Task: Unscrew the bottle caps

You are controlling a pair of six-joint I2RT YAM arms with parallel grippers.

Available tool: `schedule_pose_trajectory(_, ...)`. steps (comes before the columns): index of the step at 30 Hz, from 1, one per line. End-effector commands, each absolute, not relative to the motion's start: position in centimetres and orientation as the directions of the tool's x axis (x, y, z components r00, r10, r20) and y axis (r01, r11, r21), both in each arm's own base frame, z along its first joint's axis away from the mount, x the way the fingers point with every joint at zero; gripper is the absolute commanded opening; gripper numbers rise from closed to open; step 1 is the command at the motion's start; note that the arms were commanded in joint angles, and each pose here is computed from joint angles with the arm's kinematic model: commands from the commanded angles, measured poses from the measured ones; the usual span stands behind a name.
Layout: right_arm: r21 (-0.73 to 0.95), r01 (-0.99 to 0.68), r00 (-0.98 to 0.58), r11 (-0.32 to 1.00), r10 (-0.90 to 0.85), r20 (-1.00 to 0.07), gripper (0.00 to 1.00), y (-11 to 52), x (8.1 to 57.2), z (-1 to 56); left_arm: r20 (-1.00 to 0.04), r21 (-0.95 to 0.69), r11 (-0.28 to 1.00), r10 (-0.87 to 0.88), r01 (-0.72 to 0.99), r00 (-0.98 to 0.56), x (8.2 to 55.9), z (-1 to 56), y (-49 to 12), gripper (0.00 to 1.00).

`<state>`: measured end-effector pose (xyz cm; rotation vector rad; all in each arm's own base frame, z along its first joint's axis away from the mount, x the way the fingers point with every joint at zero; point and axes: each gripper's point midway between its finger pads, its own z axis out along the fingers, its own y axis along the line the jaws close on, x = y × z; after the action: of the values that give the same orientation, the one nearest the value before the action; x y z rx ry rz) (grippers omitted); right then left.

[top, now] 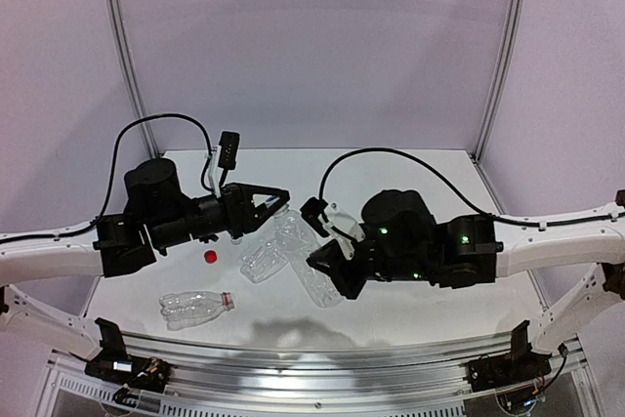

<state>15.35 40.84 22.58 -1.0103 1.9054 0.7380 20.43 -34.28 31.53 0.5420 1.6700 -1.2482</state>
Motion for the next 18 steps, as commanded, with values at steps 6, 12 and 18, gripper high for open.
schedule_pose_trajectory(6,-0.080,-0.711,-0.358,0.699,-0.457,-0.814,0.00,40.3,18.8,19.1,-0.810,-0.555,0.613,-0.243,0.563,-0.534,23.4,27.4,-34.6,0.12)
schedule_pose_trajectory(12,-0.022,-0.766,-0.344,0.643,-0.439,-0.830,0.00,40.5,17.4,20.0,-0.839,-0.533,0.543,-0.238,0.649,-0.490,21.9,29.4,-34.5,0.29)
schedule_pose_trajectory(18,0.081,-0.862,-0.312,0.500,-0.398,-0.863,0.00,41.2,14.4,21.9,-0.905,-0.423,0.437,-0.160,0.794,-0.394,18.7,32.4,-33.6,0.90)
